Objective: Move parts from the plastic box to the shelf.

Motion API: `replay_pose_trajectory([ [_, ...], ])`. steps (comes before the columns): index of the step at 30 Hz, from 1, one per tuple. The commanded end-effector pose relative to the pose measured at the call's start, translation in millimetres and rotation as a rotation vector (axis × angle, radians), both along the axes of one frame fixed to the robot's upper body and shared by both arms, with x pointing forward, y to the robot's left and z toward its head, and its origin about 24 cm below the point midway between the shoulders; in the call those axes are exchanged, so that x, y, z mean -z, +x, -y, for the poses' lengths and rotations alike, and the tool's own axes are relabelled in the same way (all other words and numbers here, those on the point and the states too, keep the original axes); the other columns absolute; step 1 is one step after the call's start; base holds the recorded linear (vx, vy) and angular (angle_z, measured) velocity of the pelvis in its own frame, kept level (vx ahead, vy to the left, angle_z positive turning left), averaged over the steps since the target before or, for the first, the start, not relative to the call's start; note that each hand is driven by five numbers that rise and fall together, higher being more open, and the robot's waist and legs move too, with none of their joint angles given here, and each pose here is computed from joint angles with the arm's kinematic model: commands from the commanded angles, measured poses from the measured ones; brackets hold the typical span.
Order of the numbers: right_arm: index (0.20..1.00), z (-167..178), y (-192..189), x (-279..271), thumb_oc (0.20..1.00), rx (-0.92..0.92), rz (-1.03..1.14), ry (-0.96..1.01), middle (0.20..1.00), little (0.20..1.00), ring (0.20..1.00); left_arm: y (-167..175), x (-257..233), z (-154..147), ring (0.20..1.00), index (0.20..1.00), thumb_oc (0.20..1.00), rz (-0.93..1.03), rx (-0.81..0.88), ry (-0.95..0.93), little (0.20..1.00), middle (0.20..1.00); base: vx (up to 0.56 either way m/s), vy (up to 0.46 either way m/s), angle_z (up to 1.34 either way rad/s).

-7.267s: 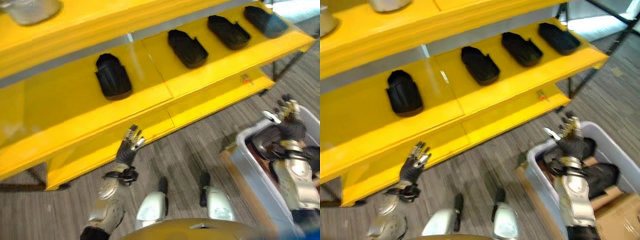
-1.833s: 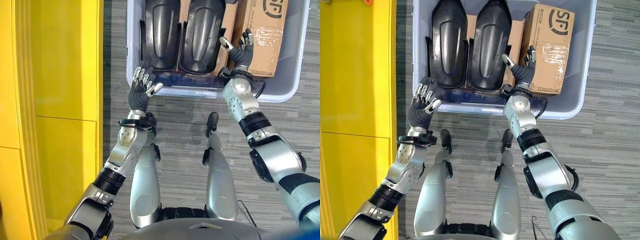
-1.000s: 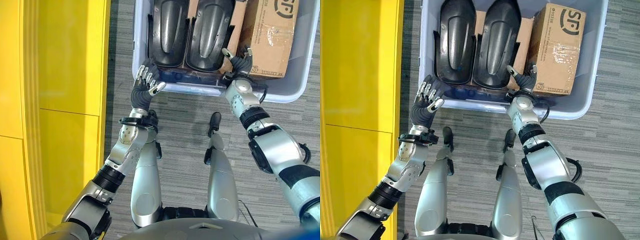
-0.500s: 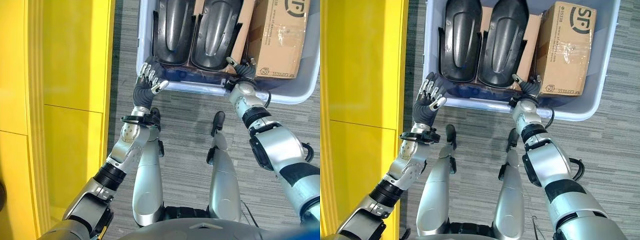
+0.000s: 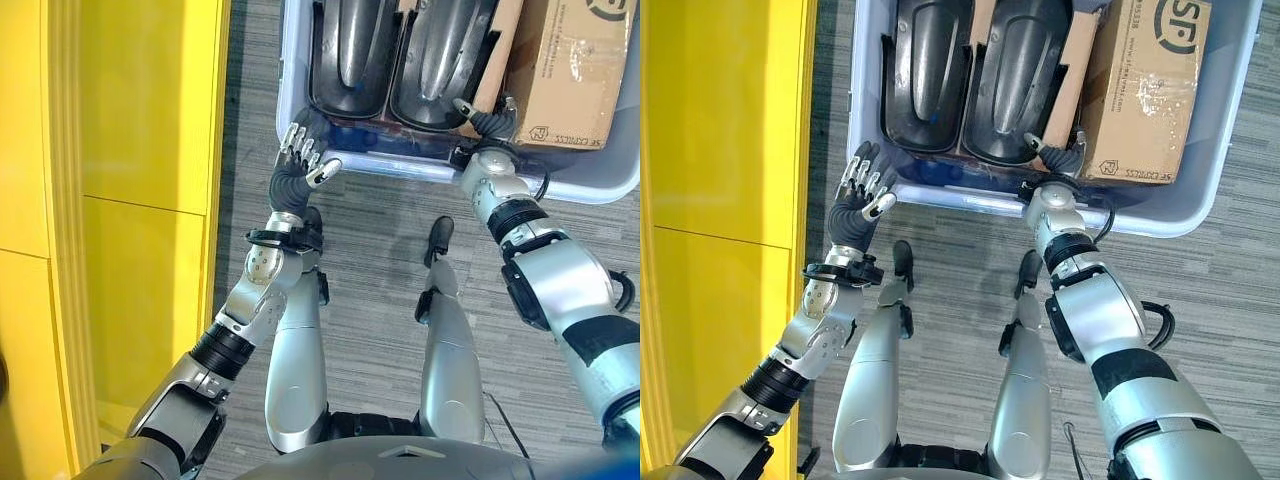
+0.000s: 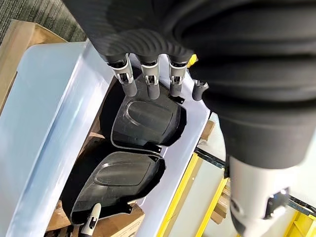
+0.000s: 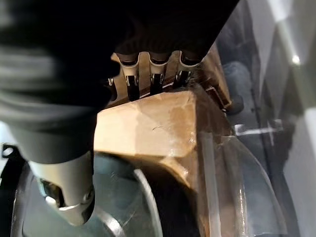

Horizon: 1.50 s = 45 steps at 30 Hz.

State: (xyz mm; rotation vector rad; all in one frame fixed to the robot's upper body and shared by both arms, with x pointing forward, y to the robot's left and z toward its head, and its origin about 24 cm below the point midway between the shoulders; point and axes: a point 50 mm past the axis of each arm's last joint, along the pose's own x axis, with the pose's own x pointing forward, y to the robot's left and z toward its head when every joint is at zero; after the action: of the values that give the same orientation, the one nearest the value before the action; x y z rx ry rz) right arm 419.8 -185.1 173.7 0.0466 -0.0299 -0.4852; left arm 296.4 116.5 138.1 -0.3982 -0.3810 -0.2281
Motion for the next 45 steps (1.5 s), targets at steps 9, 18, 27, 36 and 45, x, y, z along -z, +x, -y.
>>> replay_pose_trajectory([
  [9,1.0,23,1,-38,1.0,0.078,0.072,-0.191,1.0,1.0,1.0,-16,-26,6,1.0,1.0,1.0,0.149,0.039,-0.034,1.0,1.0,0.01,0.004,0.05],
  [18,0.2,35,0,-45,0.2,0.098,0.036,-0.305,0.2,0.2,0.2,-17,-28,5,1.0,1.0,1.0,0.157,0.033,-0.032,1.0,1.0,0.01,0.003,0.02],
  [27,0.2,40,-1,-36,0.2,0.089,-0.004,-0.32,0.2,0.2,0.2,-18,-26,2,1.0,1.0,1.0,0.152,0.023,-0.037,1.0,1.0,0.0,0.0,0.0],
  [36,0.2,41,-2,-27,0.2,0.094,-0.028,-0.287,0.2,0.2,0.2,-17,-25,4,1.0,1.0,1.0,0.144,0.032,-0.042,1.0,1.0,0.0,-0.001,0.0],
  [45,0.2,43,-7,-8,0.2,0.07,0.038,-0.081,0.2,0.2,0.2,-15,-17,-2,1.0,1.0,1.0,0.113,0.038,-0.032,1.0,1.0,0.0,0.0,0.0],
])
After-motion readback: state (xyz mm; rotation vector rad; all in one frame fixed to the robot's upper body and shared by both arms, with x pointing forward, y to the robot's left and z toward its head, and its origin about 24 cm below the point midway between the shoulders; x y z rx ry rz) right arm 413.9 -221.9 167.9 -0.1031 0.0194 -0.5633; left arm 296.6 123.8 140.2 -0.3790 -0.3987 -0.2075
